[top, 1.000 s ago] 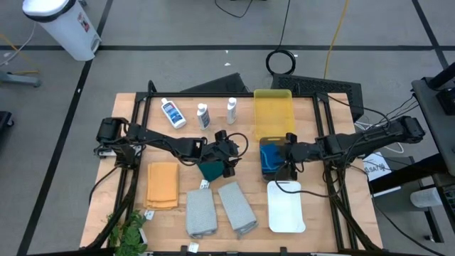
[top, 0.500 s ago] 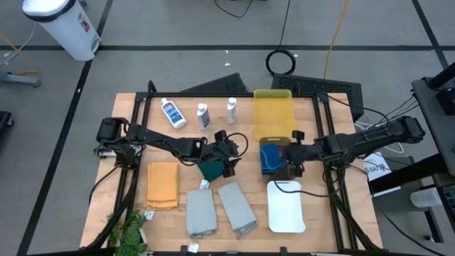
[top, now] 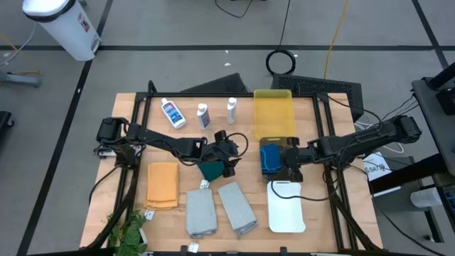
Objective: Pick & Place Kitchen Items
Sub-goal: Put the blue sponge into the black bin
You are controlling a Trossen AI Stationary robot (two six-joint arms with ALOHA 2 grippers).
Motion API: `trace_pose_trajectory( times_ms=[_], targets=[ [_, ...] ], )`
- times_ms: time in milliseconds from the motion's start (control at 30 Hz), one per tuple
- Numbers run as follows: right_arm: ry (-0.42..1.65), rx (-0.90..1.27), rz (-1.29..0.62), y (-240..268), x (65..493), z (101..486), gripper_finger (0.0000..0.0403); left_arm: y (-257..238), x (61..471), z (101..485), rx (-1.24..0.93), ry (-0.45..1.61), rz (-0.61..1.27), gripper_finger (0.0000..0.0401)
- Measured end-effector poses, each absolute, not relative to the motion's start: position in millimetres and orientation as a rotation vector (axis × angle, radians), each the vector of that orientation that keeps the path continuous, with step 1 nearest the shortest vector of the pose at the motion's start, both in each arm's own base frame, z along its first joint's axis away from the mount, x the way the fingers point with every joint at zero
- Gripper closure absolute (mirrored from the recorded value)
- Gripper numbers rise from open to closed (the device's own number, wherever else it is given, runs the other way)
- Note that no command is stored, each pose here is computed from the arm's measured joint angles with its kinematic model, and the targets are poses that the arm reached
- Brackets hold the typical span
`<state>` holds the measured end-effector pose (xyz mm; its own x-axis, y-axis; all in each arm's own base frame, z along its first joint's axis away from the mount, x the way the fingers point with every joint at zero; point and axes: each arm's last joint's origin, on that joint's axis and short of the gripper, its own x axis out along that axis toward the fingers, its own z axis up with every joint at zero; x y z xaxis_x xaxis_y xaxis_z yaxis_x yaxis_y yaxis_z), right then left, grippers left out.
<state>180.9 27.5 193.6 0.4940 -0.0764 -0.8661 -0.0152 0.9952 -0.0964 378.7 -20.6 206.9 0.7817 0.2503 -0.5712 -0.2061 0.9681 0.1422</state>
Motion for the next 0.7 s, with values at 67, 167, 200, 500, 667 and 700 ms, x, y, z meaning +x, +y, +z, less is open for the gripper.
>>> trace_pose_trajectory(
  times_ms=[67, 167, 200, 500, 667, 700],
  targets=[
    [1.020, -0.098, -0.019, 28.5, 185.4, 194.1, 0.0397, -20.6, 378.7, 207.0, 0.073, 0.626, 0.247, 0.0162],
    [0.984, -0.101, -0.011, 29.1, 188.4, 196.0, 0.0395, -20.6, 378.6, 206.8, 0.073, 0.627, 0.247, 0.0162],
    [0.983, -0.101, -0.011, 29.0, 188.2, 196.2, 0.0395, -20.6, 378.6, 206.8, 0.073, 0.627, 0.247, 0.0162],
    [0.971, -0.133, -0.069, 25.4, 178.0, 203.6, 0.0402, -20.6, 378.3, 206.4, 0.072, 0.632, 0.247, 0.0162],
    [0.813, -0.128, -0.127, 23.8, 180.0, 218.3, 0.0402, -20.6, 378.5, 206.7, 0.071, 0.629, 0.247, 0.0162],
    [0.775, -0.121, -0.127, 24.2, 182.1, 221.2, 0.0402, -20.6, 378.5, 206.7, 0.071, 0.628, 0.247, 0.0162]
  ],
)
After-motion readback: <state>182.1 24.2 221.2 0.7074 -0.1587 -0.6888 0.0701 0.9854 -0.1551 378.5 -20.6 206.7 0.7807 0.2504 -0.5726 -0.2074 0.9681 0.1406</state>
